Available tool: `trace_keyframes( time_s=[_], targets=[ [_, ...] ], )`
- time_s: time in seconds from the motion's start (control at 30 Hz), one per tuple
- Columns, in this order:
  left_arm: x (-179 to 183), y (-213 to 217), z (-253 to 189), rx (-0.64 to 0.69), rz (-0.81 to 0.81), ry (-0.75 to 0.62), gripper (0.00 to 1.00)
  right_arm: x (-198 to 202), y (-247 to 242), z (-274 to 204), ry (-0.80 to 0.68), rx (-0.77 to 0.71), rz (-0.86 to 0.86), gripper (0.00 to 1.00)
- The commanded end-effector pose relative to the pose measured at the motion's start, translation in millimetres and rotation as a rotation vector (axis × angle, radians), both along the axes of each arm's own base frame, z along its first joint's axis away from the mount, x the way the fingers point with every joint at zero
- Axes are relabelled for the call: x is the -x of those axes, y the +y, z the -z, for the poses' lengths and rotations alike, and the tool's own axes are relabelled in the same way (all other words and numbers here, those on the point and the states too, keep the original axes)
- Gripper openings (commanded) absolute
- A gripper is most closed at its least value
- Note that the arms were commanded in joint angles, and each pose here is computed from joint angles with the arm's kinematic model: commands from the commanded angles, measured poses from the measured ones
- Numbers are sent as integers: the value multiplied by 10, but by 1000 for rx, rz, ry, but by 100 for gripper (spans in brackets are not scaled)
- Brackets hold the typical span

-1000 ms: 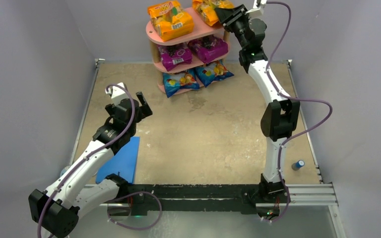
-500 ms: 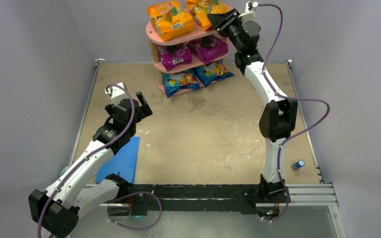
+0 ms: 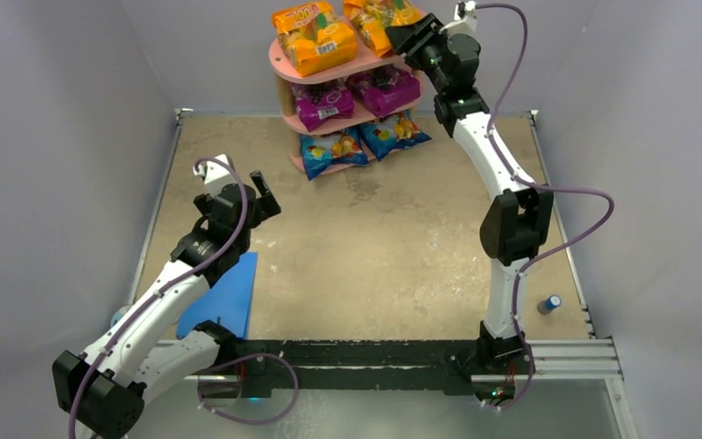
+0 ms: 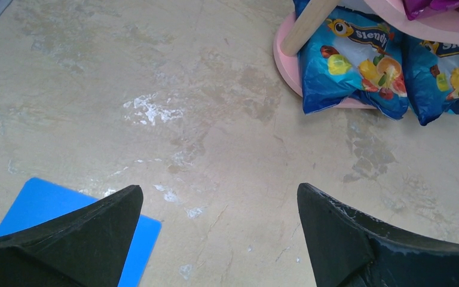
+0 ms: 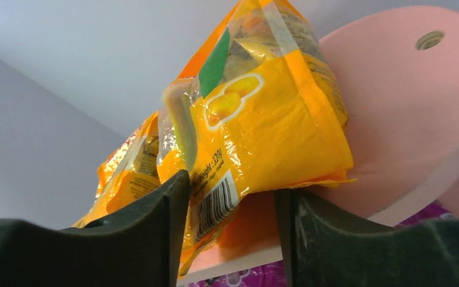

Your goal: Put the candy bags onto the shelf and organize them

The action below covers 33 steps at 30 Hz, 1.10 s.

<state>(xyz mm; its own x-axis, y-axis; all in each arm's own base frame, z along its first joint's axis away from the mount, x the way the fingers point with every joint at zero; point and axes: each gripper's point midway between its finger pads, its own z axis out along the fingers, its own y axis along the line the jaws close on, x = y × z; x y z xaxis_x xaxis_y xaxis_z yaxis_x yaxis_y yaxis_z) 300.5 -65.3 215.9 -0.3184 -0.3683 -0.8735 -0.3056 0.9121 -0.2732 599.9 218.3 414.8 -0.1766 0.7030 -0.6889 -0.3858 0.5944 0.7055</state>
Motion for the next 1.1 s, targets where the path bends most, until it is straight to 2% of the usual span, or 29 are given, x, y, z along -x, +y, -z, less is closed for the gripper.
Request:
trace_keyframes(
  time_s=[0.0, 0.17, 0.4, 0.6, 0.87, 1.07],
  targets=[
    [-8, -41, -14, 26, 9, -18, 99, 122, -227, -486, -80, 59, 106, 59],
    [-5, -46, 25, 30, 8, -13, 99, 161, -314, -728, -129, 127, 145, 73],
    [7, -45, 23, 36, 7, -15, 99, 506, -455, -1050, -217, 143, 170, 75],
    [-4, -68, 6, 41, 19, -20, 99, 712, -745, -1314, -282, 176, 308, 76],
    [-58, -115, 74, 37, 28, -5, 99, 521, -564, -1526, -497, 315, 287, 76],
    [-84, -156, 128, 39, 41, 10, 99, 36, -382, -1293, -510, 371, 262, 72]
  ],
)
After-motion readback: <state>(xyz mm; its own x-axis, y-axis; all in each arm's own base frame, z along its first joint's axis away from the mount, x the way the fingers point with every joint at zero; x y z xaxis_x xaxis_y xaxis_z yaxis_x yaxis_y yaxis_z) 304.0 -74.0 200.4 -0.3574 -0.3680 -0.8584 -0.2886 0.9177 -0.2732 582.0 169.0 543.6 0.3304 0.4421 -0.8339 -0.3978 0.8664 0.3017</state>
